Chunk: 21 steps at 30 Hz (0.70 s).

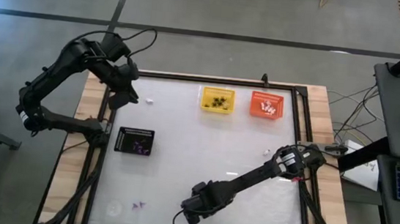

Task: Sort Halloween decoration
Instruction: Put the white skeleton toy into the orange bin

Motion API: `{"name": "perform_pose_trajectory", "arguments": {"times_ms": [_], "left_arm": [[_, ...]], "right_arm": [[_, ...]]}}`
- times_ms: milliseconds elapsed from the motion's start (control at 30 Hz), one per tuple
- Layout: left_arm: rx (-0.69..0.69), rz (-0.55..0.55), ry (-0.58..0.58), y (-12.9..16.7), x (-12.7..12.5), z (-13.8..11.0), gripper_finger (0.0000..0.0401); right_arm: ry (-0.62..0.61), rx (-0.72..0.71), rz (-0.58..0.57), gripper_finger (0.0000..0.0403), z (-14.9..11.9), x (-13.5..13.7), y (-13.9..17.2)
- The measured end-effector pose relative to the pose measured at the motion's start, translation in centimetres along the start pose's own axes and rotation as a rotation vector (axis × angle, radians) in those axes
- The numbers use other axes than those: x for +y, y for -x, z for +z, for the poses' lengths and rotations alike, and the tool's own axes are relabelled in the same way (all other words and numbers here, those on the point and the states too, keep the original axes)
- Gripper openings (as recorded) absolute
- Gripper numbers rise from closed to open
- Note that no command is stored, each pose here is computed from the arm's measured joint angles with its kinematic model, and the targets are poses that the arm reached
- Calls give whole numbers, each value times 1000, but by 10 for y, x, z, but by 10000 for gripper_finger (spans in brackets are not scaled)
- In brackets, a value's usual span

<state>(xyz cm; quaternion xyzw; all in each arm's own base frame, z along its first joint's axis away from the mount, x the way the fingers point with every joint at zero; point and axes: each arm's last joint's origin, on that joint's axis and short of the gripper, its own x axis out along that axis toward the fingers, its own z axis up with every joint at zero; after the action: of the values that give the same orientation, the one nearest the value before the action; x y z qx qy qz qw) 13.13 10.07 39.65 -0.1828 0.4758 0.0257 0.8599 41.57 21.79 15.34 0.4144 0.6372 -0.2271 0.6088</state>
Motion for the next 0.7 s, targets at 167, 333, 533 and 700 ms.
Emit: {"name": "perform_pose_trajectory", "arguments": {"times_ms": [167, 333, 533, 700], "left_arm": [[-11, 3, -6, 3, -2, -2, 87], [-25, 9, -14, 6, -5, -5, 87], [-30, 10, -17, 7, -6, -6, 87], [-30, 11, -17, 7, -6, -6, 87]], "right_arm": [[30, -5, 7, 9, -1, 3, 6], [88, -19, 35, 8, -3, 9, 26], [126, -99, 38, 8, -6, 10, 53], [131, -163, 26, 8, -1, 7, 63]]}}
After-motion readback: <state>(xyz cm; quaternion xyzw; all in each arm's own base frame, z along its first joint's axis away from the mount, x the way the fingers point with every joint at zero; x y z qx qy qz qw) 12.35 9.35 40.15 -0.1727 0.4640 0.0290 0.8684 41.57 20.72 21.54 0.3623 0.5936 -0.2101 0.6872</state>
